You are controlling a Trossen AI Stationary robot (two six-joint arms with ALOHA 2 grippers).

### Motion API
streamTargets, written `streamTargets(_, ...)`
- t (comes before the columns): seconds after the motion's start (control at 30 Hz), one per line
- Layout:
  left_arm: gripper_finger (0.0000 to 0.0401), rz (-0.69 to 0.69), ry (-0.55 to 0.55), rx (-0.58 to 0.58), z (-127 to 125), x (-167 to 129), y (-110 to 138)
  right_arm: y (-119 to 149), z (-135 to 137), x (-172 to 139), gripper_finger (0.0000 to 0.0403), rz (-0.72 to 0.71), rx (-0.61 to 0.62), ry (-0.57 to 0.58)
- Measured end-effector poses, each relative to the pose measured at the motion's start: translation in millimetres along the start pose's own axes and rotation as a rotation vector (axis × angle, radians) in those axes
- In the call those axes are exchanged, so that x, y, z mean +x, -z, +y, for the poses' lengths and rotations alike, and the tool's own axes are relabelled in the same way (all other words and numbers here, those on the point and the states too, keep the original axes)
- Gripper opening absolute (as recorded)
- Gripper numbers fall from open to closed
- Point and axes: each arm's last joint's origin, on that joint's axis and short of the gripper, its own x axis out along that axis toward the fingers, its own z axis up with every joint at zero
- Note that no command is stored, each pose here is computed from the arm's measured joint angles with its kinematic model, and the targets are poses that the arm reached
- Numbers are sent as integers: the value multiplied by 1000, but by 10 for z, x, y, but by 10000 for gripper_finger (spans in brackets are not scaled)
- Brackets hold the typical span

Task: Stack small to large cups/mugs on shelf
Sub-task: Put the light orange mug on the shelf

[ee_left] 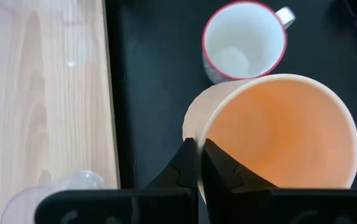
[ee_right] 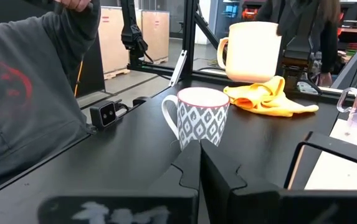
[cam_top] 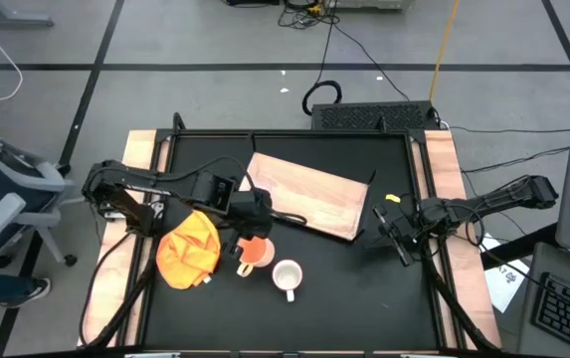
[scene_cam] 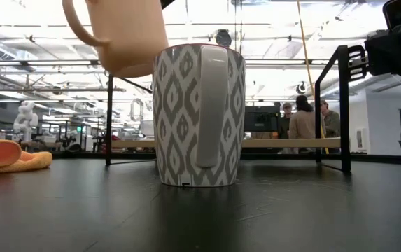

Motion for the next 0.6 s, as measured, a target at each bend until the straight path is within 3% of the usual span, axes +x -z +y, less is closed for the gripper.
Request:
streamTargets(0.27,3,14,-26,-37,87,-4,32,0,0,2,0,0,-14,0)
streamTargets(0.6,3,173,19,-98,527,380,103,-13,-2,4,0,-13,-19,1)
